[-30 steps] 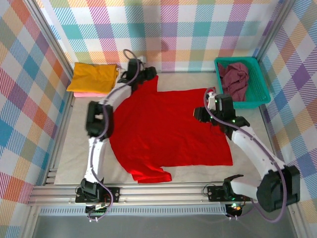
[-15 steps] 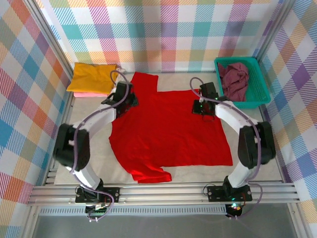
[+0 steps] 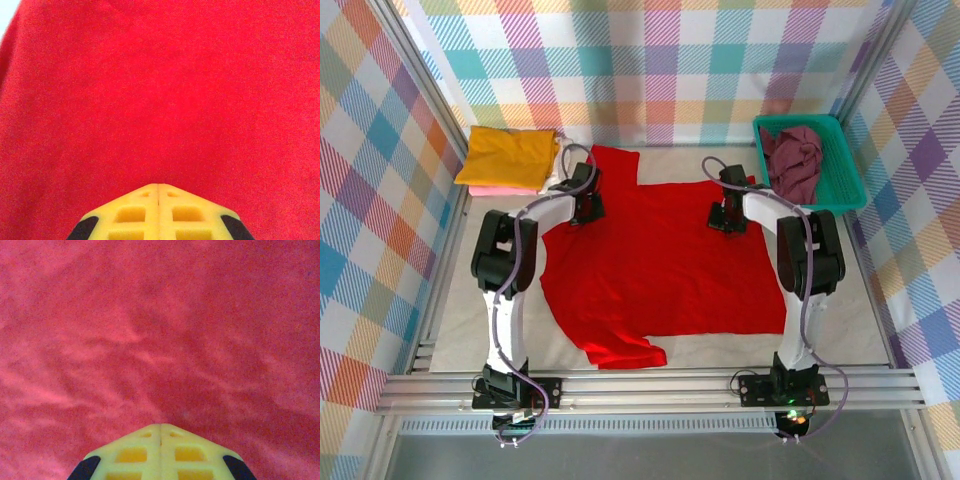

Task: Fold and stack the t-shirts

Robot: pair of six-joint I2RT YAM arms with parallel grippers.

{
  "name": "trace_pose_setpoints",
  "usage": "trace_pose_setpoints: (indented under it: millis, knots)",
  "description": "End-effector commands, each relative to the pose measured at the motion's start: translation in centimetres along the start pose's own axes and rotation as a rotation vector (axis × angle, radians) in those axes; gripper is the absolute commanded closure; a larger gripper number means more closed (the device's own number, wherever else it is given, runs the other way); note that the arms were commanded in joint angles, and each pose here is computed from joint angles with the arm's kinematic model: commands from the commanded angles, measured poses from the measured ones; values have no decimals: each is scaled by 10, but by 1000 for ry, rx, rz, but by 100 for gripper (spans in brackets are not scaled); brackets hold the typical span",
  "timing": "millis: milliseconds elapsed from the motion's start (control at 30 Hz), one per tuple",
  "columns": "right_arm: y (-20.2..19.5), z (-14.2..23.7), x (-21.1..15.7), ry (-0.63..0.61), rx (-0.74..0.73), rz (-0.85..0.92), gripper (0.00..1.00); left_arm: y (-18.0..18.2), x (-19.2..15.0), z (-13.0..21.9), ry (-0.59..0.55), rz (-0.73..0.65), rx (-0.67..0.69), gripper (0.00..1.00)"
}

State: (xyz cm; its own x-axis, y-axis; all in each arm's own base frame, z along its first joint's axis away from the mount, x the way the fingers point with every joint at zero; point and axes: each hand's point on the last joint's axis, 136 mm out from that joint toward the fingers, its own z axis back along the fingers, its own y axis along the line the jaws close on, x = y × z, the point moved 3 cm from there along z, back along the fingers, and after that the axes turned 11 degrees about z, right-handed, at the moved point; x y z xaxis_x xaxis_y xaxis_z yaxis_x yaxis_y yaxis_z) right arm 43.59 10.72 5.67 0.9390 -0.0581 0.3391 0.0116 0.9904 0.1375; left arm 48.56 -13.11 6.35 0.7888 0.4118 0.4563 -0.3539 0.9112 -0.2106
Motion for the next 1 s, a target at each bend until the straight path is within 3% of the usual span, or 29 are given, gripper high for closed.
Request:
trace_pose_setpoints:
  millis: [0, 400, 667, 800, 967]
  knots:
    - [0, -11, 12, 18, 17, -45, 100, 2, 1, -16, 60, 4, 46, 100]
    - [1, -47, 46, 61, 40, -114, 100, -21, 54, -63, 42, 8, 56, 100]
    - [14, -21, 69, 2, 106, -153, 100, -55, 110, -71, -69, -6, -83, 99]
    - [23, 31, 76, -50, 159, -123, 97, -66, 121, -30, -76, -9, -132, 93]
    - [37, 129, 64, -225, 253, -48, 73, -80, 127, 92, -217, -16, -264, 72]
